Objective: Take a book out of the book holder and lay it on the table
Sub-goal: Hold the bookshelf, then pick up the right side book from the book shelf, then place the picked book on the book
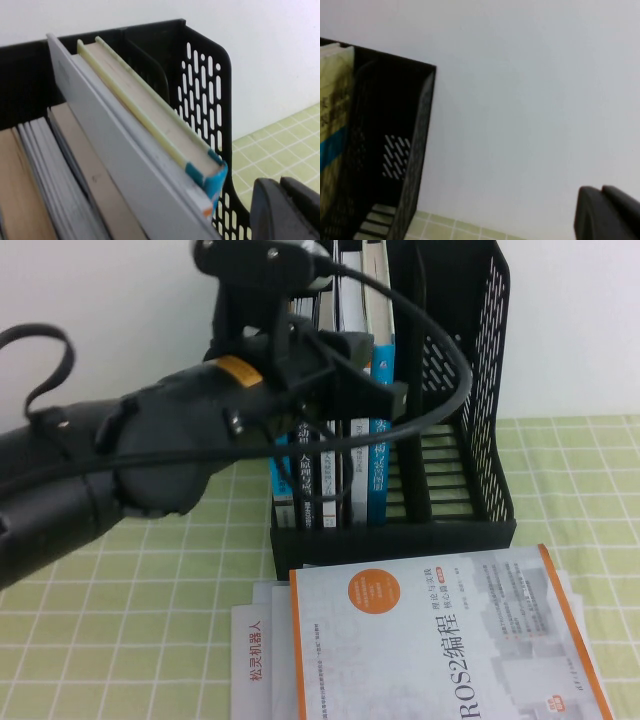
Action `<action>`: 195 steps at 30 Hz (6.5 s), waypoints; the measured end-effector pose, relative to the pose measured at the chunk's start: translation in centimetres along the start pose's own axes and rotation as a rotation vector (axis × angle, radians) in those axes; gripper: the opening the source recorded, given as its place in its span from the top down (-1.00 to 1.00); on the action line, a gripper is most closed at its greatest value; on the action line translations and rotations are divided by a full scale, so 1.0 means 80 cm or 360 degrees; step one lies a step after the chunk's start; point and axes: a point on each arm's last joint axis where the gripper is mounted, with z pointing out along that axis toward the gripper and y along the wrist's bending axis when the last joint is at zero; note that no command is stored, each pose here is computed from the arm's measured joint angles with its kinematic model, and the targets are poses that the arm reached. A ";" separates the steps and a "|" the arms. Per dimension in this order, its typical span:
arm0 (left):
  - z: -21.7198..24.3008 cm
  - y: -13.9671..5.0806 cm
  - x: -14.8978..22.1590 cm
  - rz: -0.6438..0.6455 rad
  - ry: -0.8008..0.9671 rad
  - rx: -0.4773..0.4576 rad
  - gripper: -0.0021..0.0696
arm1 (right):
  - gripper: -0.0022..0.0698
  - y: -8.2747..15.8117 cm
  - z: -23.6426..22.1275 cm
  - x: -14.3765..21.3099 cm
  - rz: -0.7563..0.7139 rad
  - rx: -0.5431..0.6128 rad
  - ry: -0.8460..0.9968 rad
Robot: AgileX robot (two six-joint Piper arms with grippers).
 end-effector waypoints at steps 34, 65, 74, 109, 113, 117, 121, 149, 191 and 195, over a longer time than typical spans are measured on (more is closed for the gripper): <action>0.077 0.005 0.011 0.0077 0.0087 -0.0015 0.95 | 0.55 0.149 0.140 0.048 0.0072 -0.0996 -0.0386; 0.064 0.044 0.016 0.0062 0.0371 -0.0054 0.95 | 0.22 0.193 0.203 0.070 0.0182 -0.1058 -0.0249; 0.064 0.044 0.015 0.0021 0.0374 -0.0056 0.95 | 0.05 0.214 0.232 0.056 0.0256 -0.1095 -0.0303; 0.064 0.044 0.017 0.0008 0.0399 -0.0054 0.95 | 0.15 0.250 0.250 0.105 0.0270 -0.0844 -0.0291; 0.064 0.045 0.017 0.0021 0.0402 -0.0054 0.95 | 0.16 0.249 0.250 0.104 0.0282 -0.0812 -0.0287; 0.064 0.045 0.017 0.0043 0.0404 -0.0057 0.95 | 0.19 0.244 0.249 0.096 0.0255 -0.0729 -0.0253; 0.064 0.045 0.017 0.0051 0.0408 -0.0057 0.95 | 0.23 0.237 0.246 0.089 0.0229 -0.0684 -0.0172; 0.062 0.046 0.016 0.0040 0.0416 -0.0058 0.95 | 0.26 0.233 0.251 0.105 0.0395 -0.0687 -0.0049; -0.135 0.002 -0.120 0.0216 -0.0197 0.0052 0.95 | 0.36 0.107 0.068 -0.160 -0.0018 -0.0584 -0.1106; -0.170 -0.004 -0.134 0.0247 -0.0311 0.0054 0.95 | 0.36 0.110 0.054 -0.157 -0.0247 -0.0694 -0.0983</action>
